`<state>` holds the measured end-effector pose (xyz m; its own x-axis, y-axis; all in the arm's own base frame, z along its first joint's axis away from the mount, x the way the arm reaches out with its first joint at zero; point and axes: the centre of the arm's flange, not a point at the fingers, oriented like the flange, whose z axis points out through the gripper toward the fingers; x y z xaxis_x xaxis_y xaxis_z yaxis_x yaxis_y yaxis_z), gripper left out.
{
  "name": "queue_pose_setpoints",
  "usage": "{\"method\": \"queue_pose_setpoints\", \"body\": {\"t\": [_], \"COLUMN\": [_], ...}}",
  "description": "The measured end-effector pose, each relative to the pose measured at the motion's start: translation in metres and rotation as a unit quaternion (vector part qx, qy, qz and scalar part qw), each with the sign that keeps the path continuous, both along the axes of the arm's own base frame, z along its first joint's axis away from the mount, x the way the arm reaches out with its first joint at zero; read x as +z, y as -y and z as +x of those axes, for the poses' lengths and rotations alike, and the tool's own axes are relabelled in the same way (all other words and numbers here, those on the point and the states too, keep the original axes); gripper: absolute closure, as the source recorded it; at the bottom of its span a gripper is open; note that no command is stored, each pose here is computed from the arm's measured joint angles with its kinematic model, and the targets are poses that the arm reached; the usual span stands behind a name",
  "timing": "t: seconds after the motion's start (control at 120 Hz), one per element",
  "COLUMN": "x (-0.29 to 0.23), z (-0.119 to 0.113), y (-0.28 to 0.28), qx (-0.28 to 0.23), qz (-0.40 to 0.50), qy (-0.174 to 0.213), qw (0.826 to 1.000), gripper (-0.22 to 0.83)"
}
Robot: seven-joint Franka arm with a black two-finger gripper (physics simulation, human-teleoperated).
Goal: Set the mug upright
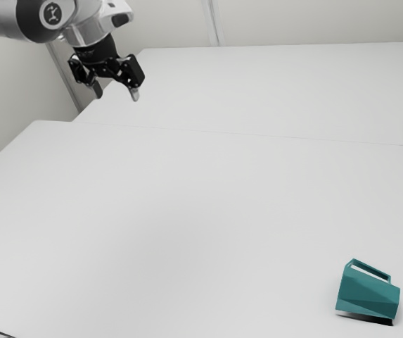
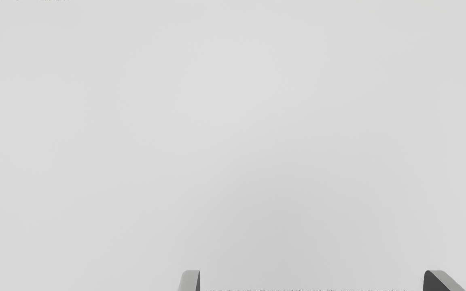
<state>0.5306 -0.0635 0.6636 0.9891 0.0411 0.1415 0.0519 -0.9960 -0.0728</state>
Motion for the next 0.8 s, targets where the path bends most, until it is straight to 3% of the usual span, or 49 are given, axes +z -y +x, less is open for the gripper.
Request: {"method": "queue_pose_setpoints", "body": {"t": [0.267, 0.433, 0.65, 0.8], "x": [-0.035, -0.092, -0.195, -0.245], "z": [-0.002, 0.005, -0.003, -0.009], "y": [0.027, 0.081, 0.158, 0.207], "qx": [-0.014, -0.036, -0.024, -0.006], "qz": [-0.02, -0.087, -0.214, -0.274], "qy": [-0.026, -0.088, -0.216, -0.276], "qw": [0.999, 0.992, 0.952, 0.921], "gripper": [0.0, 0.0, 0.0, 0.0]}}
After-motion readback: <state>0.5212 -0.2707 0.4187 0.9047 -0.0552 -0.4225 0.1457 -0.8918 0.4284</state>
